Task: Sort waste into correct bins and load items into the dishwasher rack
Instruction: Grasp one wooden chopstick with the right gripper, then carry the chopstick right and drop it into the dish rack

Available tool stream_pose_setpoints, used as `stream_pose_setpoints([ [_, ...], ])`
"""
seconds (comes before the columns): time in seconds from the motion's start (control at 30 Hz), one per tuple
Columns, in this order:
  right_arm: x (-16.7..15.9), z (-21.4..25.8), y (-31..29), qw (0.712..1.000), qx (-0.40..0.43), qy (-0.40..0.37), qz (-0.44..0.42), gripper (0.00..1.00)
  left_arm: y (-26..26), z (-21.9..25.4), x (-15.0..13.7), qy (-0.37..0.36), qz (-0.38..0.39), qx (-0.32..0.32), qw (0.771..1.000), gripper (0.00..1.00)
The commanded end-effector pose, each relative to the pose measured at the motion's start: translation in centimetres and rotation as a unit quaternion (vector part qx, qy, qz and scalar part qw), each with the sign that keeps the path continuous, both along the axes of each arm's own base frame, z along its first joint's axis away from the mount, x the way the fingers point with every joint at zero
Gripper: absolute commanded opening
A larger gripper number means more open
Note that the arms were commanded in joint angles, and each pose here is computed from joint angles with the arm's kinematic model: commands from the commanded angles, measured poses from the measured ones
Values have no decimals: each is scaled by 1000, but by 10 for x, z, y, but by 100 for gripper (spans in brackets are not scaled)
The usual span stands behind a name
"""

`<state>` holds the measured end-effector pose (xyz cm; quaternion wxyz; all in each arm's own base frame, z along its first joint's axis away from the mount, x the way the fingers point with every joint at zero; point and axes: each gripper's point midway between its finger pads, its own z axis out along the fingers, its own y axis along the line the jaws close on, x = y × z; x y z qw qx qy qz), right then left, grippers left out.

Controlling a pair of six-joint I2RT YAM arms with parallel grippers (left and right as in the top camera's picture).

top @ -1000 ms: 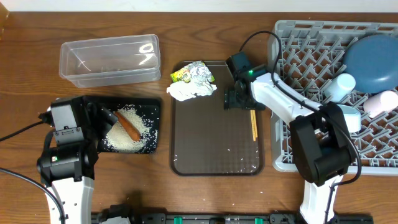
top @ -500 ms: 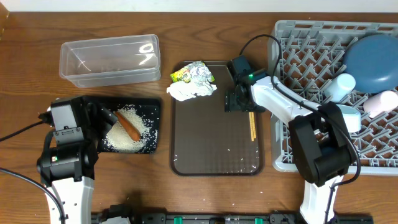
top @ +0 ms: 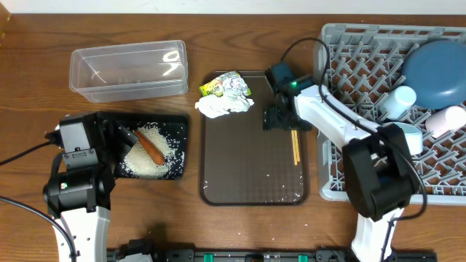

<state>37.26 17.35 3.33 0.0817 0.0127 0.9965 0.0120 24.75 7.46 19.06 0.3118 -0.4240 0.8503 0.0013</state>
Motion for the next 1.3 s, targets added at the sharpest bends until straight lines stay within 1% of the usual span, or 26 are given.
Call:
stream_pose_setpoints([
  [0.0,10,34,10,999,20,-41,20,84,4,0,-1,4,2,11,1000,99],
  [0.13,6,23,11,999,10,-28,34,84,4,0,-1,4,2,11,1000,99],
  [0.37,1,-20,12,999,-9,10,36,83,4,0,-1,4,2,11,1000,99],
  [0.5,-1,-34,10,999,-15,24,36,84,4,0,-1,4,2,11,1000,99],
  [0.8,-1,-36,11,999,-16,25,36,84,4,0,-1,4,2,11,1000,99],
  [0.9,-2,-37,12,999,-15,27,37,80,4,0,-1,4,2,11,1000,99],
  [0.93,-2,-38,13,999,-15,27,37,74,4,0,-1,4,2,11,1000,99],
  [0.97,-3,-39,13,999,-19,28,39,65,4,0,-1,4,2,11,1000,99],
  [1.0,-4,-40,13,999,-24,27,40,53,4,0,-1,4,2,11,1000,99],
  [1.1,-6,-46,11,998,-46,25,33,28,4,0,-1,4,2,11,1000,99],
  [1.23,-11,-48,19,998,-47,26,45,11,4,0,-1,4,2,11,1000,99],
  [1.27,-11,-47,21,998,-47,25,47,4,4,0,-1,4,2,11,1000,99],
])
